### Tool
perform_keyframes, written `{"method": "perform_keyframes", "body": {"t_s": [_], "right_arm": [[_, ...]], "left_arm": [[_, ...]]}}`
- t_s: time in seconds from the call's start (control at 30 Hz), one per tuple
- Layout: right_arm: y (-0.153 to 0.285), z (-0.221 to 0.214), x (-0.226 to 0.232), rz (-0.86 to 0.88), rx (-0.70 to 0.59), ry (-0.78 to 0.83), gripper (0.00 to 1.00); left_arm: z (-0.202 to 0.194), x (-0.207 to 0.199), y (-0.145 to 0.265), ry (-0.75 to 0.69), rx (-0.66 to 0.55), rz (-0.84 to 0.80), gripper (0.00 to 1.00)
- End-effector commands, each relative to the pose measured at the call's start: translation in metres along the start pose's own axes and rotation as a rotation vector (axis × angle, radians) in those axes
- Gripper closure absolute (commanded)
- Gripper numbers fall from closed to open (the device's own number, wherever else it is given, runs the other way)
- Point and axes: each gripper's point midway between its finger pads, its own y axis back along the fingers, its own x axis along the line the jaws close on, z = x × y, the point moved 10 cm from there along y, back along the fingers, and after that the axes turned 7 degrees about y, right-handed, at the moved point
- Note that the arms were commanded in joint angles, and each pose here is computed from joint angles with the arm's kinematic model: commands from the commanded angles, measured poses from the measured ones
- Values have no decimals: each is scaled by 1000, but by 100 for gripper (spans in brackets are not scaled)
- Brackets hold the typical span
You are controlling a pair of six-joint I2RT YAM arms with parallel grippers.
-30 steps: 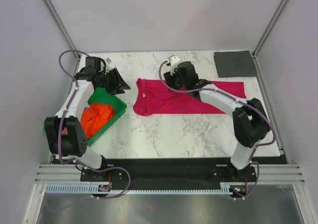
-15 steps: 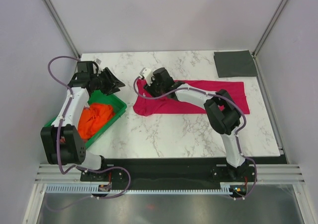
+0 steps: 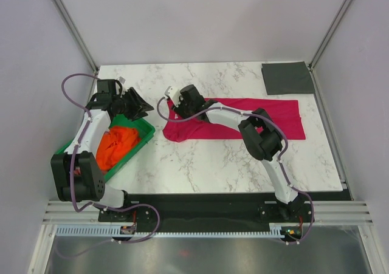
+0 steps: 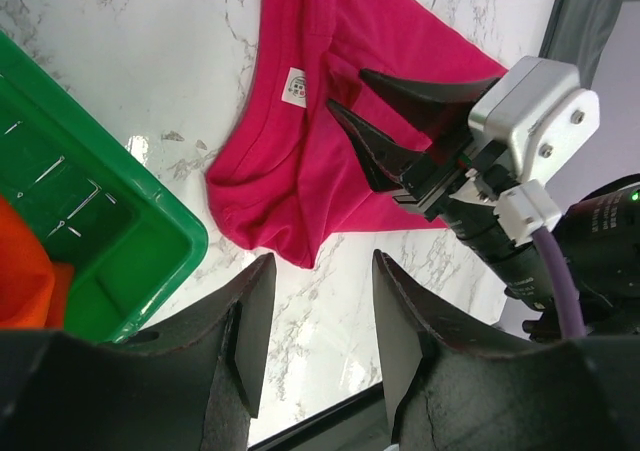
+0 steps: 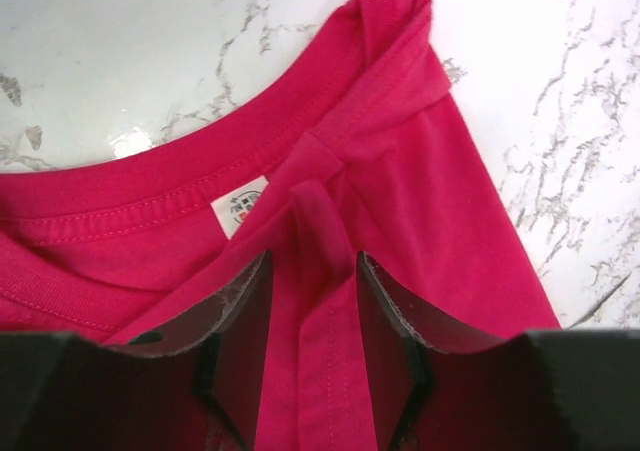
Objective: Fold and stack the t-shirts
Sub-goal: Fold the tshirt
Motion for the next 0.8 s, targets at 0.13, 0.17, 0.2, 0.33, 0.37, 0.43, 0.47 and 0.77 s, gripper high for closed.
{"method": "perform_keyframes", "body": {"t_s": [0.13, 0.17, 0.2, 0.33, 0.37, 0.43, 0.47, 0.77], "right_arm": [[-2, 21, -4, -106, -26, 31, 83], [-1, 22, -5, -125, -29, 28, 90], [1, 22, -7, -150, -26, 22, 92], [9, 24, -11, -201, -48, 10, 99], [11, 24, -12, -211, -45, 6, 100], [16, 31, -17, -256, -75, -6, 100], [18, 31, -17, -265, -83, -9, 100], [29, 36, -38, -376, -114, -107, 100]], "left_arm": [[5, -5, 2, -20, -58, -23, 49], [4, -4, 2, -23, -59, -21, 49], [4, -3, 1, -20, -57, -16, 49], [2, 2, -4, -9, -44, -6, 49], [1, 3, -4, -5, -43, -4, 49], [1, 5, -5, -5, -46, 4, 49], [1, 6, -6, -7, -49, 9, 49], [-1, 10, -8, -16, -49, 23, 48]]}}
